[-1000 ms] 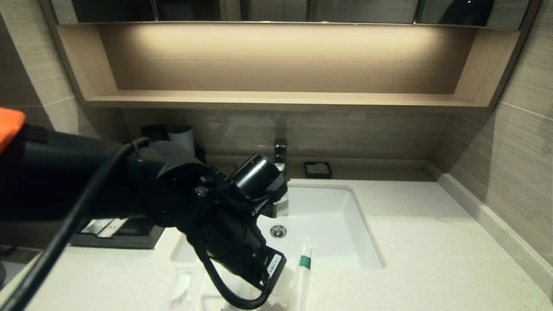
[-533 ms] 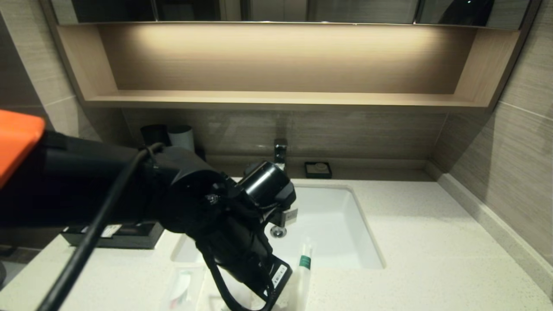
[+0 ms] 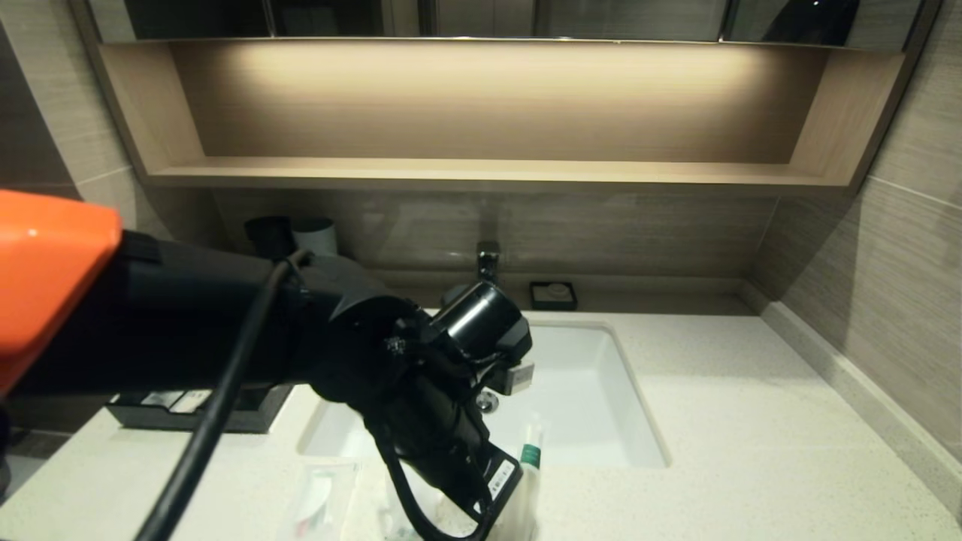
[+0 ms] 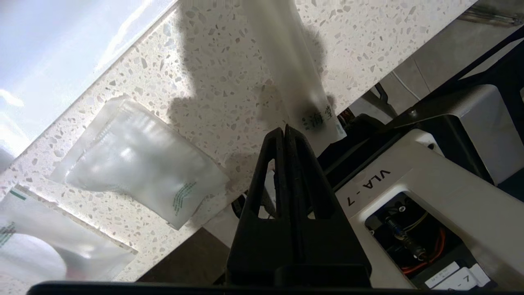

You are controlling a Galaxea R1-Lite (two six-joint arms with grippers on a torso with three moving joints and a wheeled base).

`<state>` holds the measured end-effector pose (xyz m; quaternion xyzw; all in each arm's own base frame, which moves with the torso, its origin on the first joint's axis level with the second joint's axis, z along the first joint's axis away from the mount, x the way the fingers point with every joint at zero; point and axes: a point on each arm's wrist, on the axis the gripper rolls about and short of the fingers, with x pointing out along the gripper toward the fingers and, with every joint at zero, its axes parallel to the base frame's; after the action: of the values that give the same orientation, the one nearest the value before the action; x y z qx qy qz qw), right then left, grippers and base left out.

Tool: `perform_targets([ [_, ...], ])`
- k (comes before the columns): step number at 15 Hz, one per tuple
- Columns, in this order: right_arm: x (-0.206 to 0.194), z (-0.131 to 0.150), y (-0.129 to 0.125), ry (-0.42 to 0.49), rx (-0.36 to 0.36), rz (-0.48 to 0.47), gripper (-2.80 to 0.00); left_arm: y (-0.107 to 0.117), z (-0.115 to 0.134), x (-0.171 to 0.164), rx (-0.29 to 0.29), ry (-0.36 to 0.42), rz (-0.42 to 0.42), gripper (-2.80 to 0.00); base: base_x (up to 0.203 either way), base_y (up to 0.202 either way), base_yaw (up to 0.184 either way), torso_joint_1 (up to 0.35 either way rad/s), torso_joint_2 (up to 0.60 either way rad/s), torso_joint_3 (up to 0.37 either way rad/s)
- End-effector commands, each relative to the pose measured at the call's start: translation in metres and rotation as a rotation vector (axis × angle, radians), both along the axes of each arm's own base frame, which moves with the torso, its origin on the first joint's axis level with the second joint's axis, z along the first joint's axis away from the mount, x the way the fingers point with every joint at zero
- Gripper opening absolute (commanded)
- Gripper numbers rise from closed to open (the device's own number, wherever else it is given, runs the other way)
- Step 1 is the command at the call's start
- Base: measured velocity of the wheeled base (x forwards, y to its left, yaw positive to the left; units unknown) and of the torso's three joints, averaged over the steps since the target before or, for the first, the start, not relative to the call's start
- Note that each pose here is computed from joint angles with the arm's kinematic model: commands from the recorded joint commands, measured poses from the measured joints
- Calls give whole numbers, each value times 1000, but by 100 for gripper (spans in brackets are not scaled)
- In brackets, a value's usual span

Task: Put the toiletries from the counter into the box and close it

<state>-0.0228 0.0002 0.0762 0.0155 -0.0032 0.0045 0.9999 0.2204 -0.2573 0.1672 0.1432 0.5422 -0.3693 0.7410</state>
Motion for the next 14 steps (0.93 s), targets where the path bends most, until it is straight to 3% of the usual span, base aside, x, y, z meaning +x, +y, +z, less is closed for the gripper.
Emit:
perform_targets([
  [1, 0, 0, 0, 0, 0, 0, -280, -6, -4, 1, 7, 3, -14, -280, 0, 0, 0, 0, 0, 0],
  [12, 0, 0, 0, 0, 0, 0, -280, -25, -19, 15, 28, 11, -40, -280, 0, 0, 0, 0, 0, 0],
  [13, 0, 0, 0, 0, 0, 0, -280, -26, -18, 15, 24, 8, -41, 0, 0, 0, 0, 0, 0, 0],
  [14, 0, 0, 0, 0, 0, 0, -280, -27, -20, 16, 29, 13, -41, 0, 0, 0, 0, 0, 0, 0],
])
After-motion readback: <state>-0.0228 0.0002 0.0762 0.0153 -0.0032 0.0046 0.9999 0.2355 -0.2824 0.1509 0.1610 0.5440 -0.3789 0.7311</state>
